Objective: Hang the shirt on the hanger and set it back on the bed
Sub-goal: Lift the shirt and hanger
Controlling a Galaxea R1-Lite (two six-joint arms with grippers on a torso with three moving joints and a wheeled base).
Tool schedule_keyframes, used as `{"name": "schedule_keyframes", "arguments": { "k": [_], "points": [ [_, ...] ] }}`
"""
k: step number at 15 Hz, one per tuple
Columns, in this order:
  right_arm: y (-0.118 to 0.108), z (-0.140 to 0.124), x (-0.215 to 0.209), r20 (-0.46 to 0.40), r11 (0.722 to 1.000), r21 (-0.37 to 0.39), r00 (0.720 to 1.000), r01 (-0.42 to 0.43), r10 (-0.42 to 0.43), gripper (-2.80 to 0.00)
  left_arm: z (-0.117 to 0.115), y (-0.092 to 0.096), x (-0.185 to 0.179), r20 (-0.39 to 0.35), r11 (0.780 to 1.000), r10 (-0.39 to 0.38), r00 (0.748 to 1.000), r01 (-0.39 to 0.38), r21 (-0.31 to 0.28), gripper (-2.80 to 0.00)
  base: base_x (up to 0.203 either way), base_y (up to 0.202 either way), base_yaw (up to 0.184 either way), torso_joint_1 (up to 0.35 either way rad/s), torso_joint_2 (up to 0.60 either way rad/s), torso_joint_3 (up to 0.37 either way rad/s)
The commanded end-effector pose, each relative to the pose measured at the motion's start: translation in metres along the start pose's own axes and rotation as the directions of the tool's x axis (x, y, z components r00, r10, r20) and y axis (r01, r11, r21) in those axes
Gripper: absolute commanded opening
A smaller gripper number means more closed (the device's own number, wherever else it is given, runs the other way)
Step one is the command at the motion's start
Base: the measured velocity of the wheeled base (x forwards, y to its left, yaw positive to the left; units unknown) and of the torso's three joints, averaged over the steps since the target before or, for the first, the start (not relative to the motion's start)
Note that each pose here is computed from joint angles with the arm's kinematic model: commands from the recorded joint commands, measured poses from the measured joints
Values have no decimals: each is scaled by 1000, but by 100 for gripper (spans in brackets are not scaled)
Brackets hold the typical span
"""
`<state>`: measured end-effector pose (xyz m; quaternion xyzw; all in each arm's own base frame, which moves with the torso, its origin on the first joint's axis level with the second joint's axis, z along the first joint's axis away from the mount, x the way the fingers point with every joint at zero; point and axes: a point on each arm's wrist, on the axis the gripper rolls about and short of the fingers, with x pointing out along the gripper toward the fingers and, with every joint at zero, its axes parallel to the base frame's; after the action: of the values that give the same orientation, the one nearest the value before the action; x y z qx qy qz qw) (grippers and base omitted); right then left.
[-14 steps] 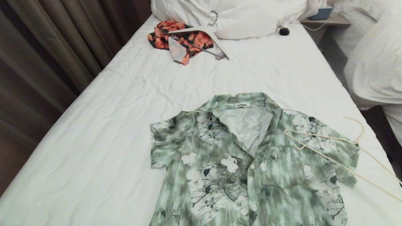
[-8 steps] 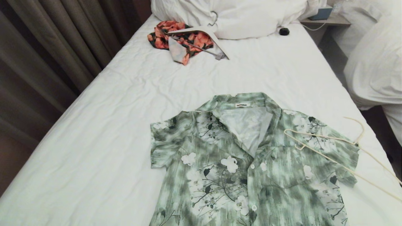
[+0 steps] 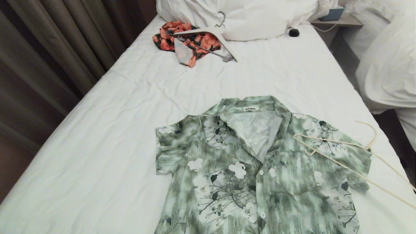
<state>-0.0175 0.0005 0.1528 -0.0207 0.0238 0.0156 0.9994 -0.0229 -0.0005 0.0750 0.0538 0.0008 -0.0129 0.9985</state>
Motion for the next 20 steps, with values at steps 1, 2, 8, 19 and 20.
{"name": "schedule_keyframes", "arguments": {
  "k": [1, 2, 8, 19, 20],
  "points": [
    [-2, 26, 32, -141, 1000, 11, 990, -4, 5, -280, 0, 0, 0, -2, 1000, -1, 1000, 1, 1, -280, 0, 0, 0, 0, 0, 0],
    [-3, 41, 49, -189, 999, 39, 982, 1, 6, -280, 0, 0, 0, -2, 1000, -1, 1000, 1, 1, -280, 0, 0, 0, 0, 0, 0],
    [-34, 81, 191, -506, 972, 224, 860, 67, 58, -280, 0, 0, 0, -2, 1000, -1, 1000, 1, 1, -280, 0, 0, 0, 0, 0, 0],
    [-192, 43, 284, -635, 704, 705, 521, 88, 570, -280, 0, 0, 0, -2, 1000, -1, 1000, 1, 1, -280, 0, 0, 0, 0, 0, 0],
    [-201, 43, 286, -614, 678, 730, 514, 81, 599, -280, 0, 0, 0, -2, 1000, -1, 1000, 1, 1, -280, 0, 0, 0, 0, 0, 0]
  ]
}}
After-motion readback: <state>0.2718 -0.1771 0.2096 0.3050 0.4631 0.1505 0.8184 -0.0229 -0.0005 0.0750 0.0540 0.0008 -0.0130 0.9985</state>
